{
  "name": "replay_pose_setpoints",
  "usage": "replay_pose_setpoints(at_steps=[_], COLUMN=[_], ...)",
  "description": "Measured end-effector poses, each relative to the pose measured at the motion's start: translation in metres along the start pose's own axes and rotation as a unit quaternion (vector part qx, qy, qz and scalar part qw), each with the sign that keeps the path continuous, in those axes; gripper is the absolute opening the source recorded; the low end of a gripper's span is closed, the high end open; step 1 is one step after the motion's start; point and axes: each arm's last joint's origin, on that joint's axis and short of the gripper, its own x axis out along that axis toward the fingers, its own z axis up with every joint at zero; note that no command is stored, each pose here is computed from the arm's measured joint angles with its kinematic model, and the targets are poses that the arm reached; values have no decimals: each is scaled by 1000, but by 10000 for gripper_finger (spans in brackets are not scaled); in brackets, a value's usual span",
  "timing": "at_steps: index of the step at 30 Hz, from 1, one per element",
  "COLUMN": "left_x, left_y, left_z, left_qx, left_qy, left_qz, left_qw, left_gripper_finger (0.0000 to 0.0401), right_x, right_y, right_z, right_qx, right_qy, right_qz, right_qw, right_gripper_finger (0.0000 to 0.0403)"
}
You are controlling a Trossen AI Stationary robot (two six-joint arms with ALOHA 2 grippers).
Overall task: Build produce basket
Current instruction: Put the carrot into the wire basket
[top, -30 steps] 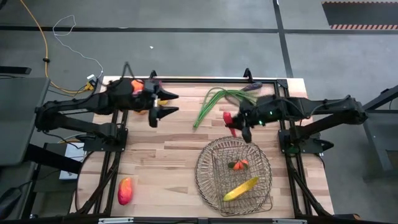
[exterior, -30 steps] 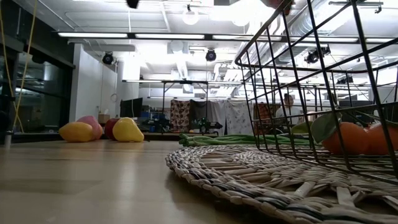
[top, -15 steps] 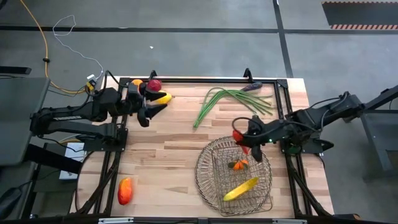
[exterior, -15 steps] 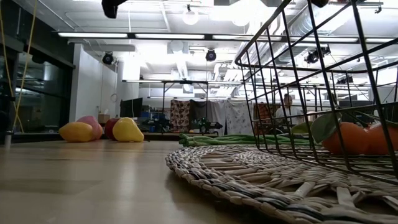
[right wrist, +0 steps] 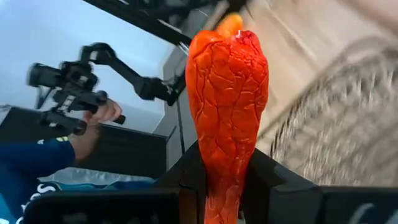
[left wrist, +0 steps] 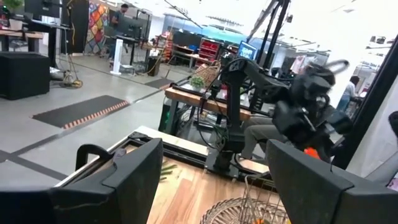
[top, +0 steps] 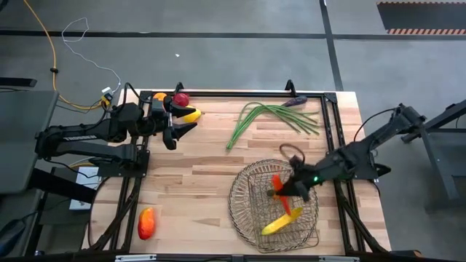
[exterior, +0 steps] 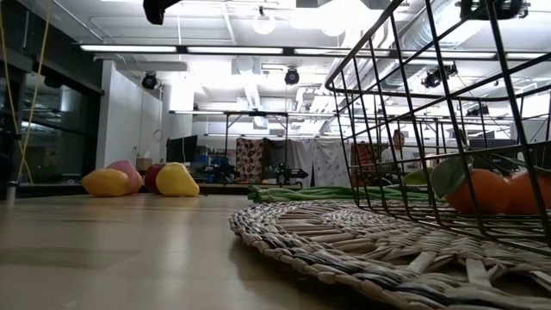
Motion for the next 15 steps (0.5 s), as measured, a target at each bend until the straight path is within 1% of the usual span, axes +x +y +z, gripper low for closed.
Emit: replay_pose_setpoints(at_steps=[3,6,10,15], left_x=[0,0,0,0], left_y=[0,0,0,0], left_z=[0,0,0,1], left_qx=[0,15,26,35], left_qy=[0,-1,-2,-4], left_qz=[0,5,8,8], left_qw=[1000,1000,1000,999], left_gripper_finger=[273,273,273,273], right_x=[16,31,45,56], right_y=[8,15,20,22], right_z=[-10,-14,-17,-21], right_qx=[17,37,66,91], right_qy=[-1,-5,13,6], right_qz=[-20,-42,-101,-171], right_qw=[1000,998,993,981], right_gripper_finger=[53,53,53,53])
